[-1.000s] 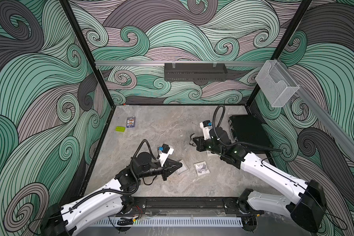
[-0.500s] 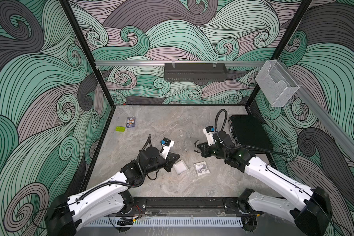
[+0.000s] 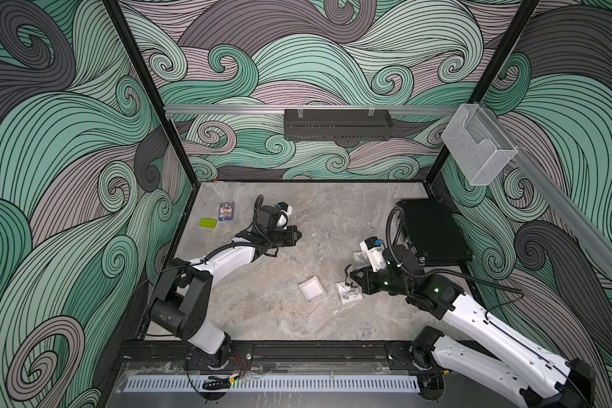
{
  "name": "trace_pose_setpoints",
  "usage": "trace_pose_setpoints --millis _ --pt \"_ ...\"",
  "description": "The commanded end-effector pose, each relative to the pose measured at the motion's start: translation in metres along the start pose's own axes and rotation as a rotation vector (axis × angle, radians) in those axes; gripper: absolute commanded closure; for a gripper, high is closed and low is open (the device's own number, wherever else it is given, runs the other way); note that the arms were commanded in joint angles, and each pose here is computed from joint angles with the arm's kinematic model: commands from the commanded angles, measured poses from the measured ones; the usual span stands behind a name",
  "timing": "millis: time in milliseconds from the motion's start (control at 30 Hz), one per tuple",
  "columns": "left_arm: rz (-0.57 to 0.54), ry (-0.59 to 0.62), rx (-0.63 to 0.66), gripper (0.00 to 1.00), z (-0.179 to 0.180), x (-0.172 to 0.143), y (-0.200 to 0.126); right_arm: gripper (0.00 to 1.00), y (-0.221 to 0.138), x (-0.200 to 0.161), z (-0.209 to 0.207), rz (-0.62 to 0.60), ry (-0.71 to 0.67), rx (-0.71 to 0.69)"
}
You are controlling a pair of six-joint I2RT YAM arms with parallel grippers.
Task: Take the necklace out of the lift-off lid jewelry box
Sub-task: Place the necklace at the center of the board.
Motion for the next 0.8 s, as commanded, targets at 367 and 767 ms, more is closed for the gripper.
trace_pose_setpoints --millis 367,767 --pt "0.154 -0.147 -0.132 1.0 0.043 -0.01 0.063 0.87 0.014 -0.025 0.008 0.153 -0.042 0.01" --pt "0.147 -0.215 -0.238 0.94 0.029 -0.003 0.078 0.85 0.035 -0.029 0.019 0.205 -0.091 -0.027"
Point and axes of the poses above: each gripper's point midway between its finger pads, its own y axis out along the fingers, its own z axis along the line the jaws close on, x = y × z, the point moved 4 cm from there along -y, back along the fingers, and after that the axes turned 1 degree about -y, right-handed, at the moved point
